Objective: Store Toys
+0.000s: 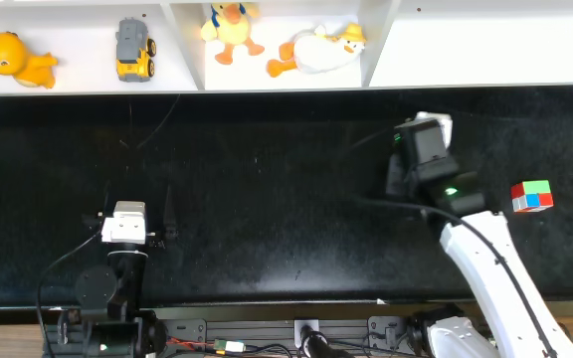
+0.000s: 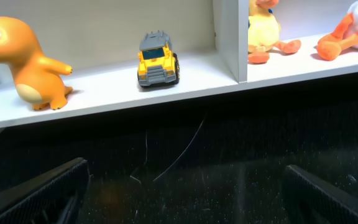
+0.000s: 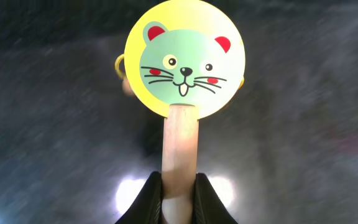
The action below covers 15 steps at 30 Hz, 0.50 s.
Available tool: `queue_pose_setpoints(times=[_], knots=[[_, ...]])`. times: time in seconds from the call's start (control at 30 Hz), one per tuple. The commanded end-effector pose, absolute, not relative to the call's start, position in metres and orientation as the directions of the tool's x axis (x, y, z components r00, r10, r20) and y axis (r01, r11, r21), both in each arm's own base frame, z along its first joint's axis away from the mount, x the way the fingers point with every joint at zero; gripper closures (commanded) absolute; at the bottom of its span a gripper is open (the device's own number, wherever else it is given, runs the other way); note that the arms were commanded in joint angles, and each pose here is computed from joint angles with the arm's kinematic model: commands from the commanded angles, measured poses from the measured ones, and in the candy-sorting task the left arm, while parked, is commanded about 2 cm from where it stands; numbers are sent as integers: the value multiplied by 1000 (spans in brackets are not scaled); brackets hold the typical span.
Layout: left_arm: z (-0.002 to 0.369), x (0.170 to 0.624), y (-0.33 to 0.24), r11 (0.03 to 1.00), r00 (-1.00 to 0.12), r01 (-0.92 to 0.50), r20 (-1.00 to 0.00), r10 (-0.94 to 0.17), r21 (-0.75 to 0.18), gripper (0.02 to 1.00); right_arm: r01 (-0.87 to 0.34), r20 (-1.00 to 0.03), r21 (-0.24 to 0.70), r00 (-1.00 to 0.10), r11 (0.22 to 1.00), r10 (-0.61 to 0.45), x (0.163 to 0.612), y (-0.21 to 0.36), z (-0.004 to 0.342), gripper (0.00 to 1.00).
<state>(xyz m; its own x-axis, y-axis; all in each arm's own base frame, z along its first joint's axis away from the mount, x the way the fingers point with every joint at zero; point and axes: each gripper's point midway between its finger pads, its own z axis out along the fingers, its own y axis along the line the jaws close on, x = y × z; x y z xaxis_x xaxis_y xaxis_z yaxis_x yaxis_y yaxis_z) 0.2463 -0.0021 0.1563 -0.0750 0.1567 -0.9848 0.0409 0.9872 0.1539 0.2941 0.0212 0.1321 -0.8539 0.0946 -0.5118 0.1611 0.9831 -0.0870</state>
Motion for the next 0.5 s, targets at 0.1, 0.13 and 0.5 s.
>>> queue_pose_setpoints(times=[0.1,0.13,0.5], knots=[[157,246,-2,988,-71,37,-986,150,147,20,7,-555,-207,-825,978,-111,336,4,159,956],[157,246,-2,988,-71,37,-986,150,147,20,-2,-561,-216,-818,976,-125,345,2,162,958],[157,246,-2,988,-71,37,-986,150,147,20,-57,-597,-233,-779,971,-190,436,1,166,947]])
